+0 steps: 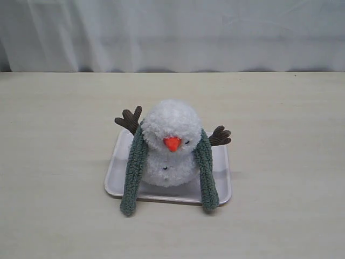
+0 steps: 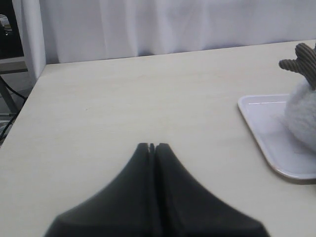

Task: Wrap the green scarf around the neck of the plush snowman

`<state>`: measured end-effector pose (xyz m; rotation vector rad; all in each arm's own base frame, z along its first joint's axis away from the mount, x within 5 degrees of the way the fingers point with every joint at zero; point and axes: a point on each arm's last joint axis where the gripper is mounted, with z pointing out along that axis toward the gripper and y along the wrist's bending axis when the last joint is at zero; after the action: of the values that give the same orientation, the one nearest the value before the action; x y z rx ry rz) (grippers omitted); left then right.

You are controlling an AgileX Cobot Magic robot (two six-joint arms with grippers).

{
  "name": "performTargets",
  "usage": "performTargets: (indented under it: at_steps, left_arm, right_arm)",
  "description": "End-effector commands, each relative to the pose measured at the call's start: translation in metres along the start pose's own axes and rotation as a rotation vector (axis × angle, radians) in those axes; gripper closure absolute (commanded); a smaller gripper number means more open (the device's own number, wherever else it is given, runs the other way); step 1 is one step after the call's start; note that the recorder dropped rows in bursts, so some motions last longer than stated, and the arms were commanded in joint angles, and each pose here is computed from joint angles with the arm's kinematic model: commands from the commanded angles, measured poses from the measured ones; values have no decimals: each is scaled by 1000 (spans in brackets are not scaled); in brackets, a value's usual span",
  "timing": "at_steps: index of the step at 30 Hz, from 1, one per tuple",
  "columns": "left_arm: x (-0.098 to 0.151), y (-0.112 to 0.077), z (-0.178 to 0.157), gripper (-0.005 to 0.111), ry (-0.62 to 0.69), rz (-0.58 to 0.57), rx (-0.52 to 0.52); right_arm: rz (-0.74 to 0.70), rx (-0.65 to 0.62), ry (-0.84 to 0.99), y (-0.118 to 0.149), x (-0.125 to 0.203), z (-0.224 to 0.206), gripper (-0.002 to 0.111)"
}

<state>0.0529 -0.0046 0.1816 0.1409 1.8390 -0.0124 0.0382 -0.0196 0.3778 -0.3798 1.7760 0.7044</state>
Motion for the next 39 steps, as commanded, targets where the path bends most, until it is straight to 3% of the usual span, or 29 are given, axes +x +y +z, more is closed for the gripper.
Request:
performTargets:
  at_steps: [1,8,16,23,25,34,39]
  left_arm:
    - [0,0,0,107,-7,-3,-2]
    - [0,0,0,107,-7,-3,-2]
    - [0,0,0,107,-7,-3,-2]
    - [0,0,0,107,-7,-3,-2]
    - [0,0,0,107,-7,-3,-2]
    - [0,0,0,107,-7,-3,-2]
    - [0,0,0,107,-7,-3,-2]
  right_arm:
    - [50,-37,-84,-13,3,-21,104]
    - [106,-76,-182,-30,9,-46,104]
    - [103,-70,-187,-31,9,-46,104]
    - [100,89,-186,-24,24,-43,104]
    - [141,119,-156,-18,32,-42,104]
    - [485,26,-41,27,54,-44,104]
    - [584,27,-51,42,57,-42,104]
